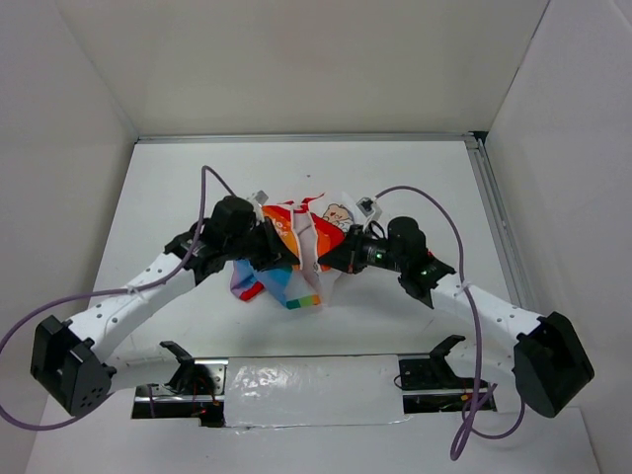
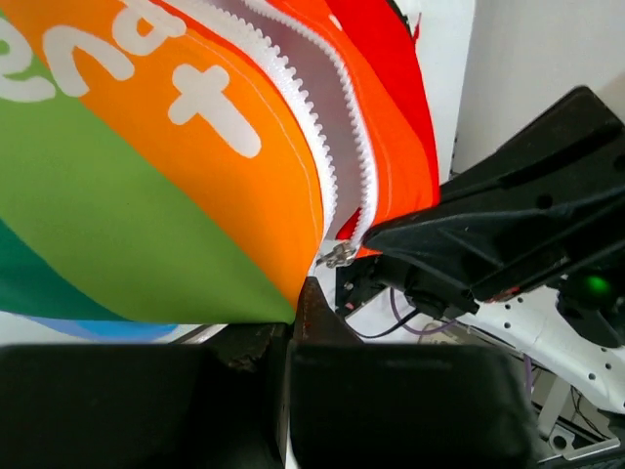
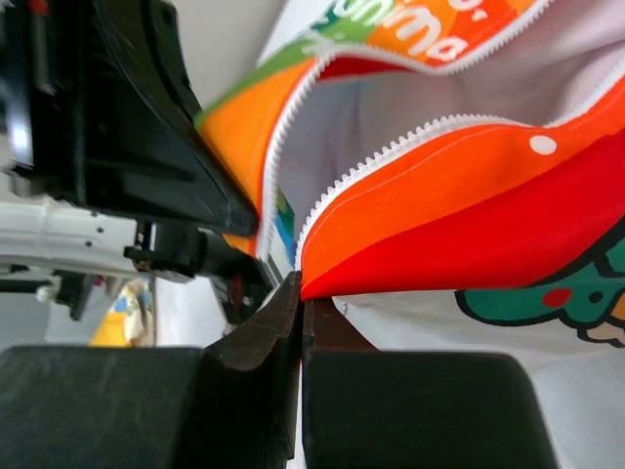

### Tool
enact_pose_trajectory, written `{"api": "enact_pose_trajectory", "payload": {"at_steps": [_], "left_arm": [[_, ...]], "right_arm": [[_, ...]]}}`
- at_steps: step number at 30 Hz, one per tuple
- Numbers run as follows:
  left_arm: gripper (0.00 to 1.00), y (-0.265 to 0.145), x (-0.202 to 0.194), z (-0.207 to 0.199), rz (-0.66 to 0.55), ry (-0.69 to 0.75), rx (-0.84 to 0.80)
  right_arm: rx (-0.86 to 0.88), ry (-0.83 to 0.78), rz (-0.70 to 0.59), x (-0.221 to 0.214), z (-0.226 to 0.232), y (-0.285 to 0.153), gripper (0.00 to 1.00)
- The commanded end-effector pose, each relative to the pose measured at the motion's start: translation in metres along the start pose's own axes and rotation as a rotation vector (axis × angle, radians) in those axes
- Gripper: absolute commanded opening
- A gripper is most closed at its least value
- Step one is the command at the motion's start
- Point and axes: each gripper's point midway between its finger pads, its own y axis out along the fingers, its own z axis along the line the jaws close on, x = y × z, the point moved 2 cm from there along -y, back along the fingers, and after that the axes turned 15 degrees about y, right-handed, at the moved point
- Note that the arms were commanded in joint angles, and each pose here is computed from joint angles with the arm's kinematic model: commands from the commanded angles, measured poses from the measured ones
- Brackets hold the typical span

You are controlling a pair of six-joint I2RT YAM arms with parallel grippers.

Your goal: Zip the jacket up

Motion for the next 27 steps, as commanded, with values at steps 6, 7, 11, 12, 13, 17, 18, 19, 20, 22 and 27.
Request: {"api": "enact_pose_trajectory", "payload": {"at_steps": [6, 7, 11, 12, 13, 17, 18, 19, 20, 22, 27], "left_arm": [[0.00, -0.013, 0.013, -0.027, -0.210, 0.052, -0.219], [0.00, -0.013, 0.013, -0.028, -0.209, 0.055, -0.230], [0.00, -0.011, 0.014, -0.029, -0.223, 0.063, -0.245], [0.00, -0.010, 0.015, -0.028, -0.224, 0.055, -0.239], [0.00, -0.010, 0.016, -0.027, -0.233, 0.056, -0.234], [0.00, -0.007, 0.016, -0.023, -0.234, 0.046, -0.220], [0.00, -0.008, 0.015, -0.024, -0.233, 0.052, -0.222], [0.00, -0.009, 0.019, -0.027, -0.253, 0.056, -0.237], [0.00, -0.008, 0.019, -0.026, -0.252, 0.054, -0.232], [0.00, -0.009, 0.019, -0.025, -0.256, 0.055, -0.226], [0.00, -0.014, 0.018, -0.023, -0.275, 0.061, -0.221]], "right_arm": [[0.245, 0.072, -0.019, 0.003, 0.042, 0.004, 0.00], [0.240, 0.075, -0.006, 0.001, 0.041, 0.007, 0.00], [0.216, 0.102, 0.023, -0.005, 0.035, 0.014, 0.00], [0.225, 0.100, 0.026, -0.005, 0.036, 0.014, 0.00], [0.223, 0.112, 0.028, -0.007, 0.035, 0.013, 0.00], [0.245, 0.122, 0.038, -0.009, 0.036, 0.013, 0.00], [0.250, 0.123, 0.041, -0.009, 0.037, 0.014, 0.00], [0.248, 0.128, 0.036, -0.009, 0.037, 0.014, 0.00], [0.248, 0.128, 0.036, -0.008, 0.036, 0.014, 0.00], [0.251, 0.132, 0.028, -0.008, 0.037, 0.014, 0.00], [0.248, 0.121, 0.008, -0.005, 0.038, 0.010, 0.00]]}}
